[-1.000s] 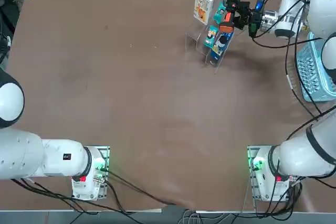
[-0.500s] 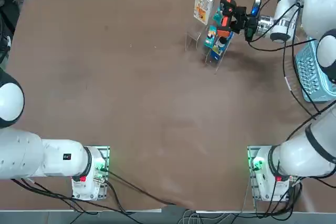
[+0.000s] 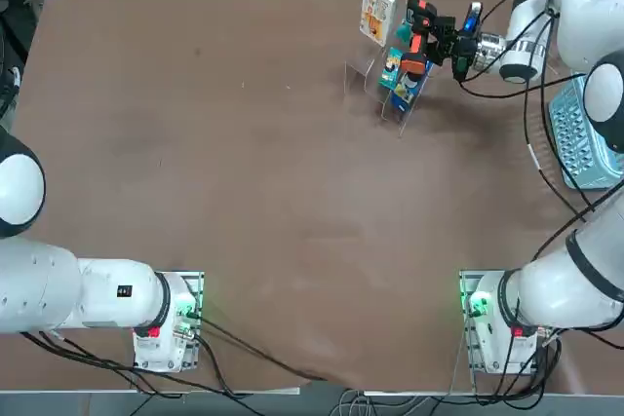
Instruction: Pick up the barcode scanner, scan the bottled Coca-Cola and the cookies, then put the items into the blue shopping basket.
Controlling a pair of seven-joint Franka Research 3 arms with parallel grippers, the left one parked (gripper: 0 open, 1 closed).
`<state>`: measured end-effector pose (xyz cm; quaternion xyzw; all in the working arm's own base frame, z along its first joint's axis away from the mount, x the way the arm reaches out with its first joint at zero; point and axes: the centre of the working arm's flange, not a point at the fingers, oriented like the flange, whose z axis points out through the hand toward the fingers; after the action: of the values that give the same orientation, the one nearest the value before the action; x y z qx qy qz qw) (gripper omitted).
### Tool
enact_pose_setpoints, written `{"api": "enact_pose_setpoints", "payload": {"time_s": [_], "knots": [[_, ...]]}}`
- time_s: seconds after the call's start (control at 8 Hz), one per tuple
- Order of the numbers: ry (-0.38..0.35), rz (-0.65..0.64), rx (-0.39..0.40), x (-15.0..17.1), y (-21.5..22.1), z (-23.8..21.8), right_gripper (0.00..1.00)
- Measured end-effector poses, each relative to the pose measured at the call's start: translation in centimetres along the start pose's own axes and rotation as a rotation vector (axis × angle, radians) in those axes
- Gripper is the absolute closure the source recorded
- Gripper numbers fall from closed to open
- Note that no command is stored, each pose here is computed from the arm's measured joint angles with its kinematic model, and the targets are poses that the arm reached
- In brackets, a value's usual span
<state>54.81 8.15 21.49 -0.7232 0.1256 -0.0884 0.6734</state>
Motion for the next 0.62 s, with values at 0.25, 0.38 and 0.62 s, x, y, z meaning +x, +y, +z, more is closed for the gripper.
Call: {"api": "enact_pose_setpoints", "payload": {"time_s": [0.25,0.38,0.62], "knots": [[-0.008,0.013,0.008,-0.8,0.1,-0.1,0.55],[-0.009,0.025,0.008,-1.8,0.2,-0.4,0.55],[-0.009,0.051,0.004,-4.4,0.0,-1.2,0.55]]}}
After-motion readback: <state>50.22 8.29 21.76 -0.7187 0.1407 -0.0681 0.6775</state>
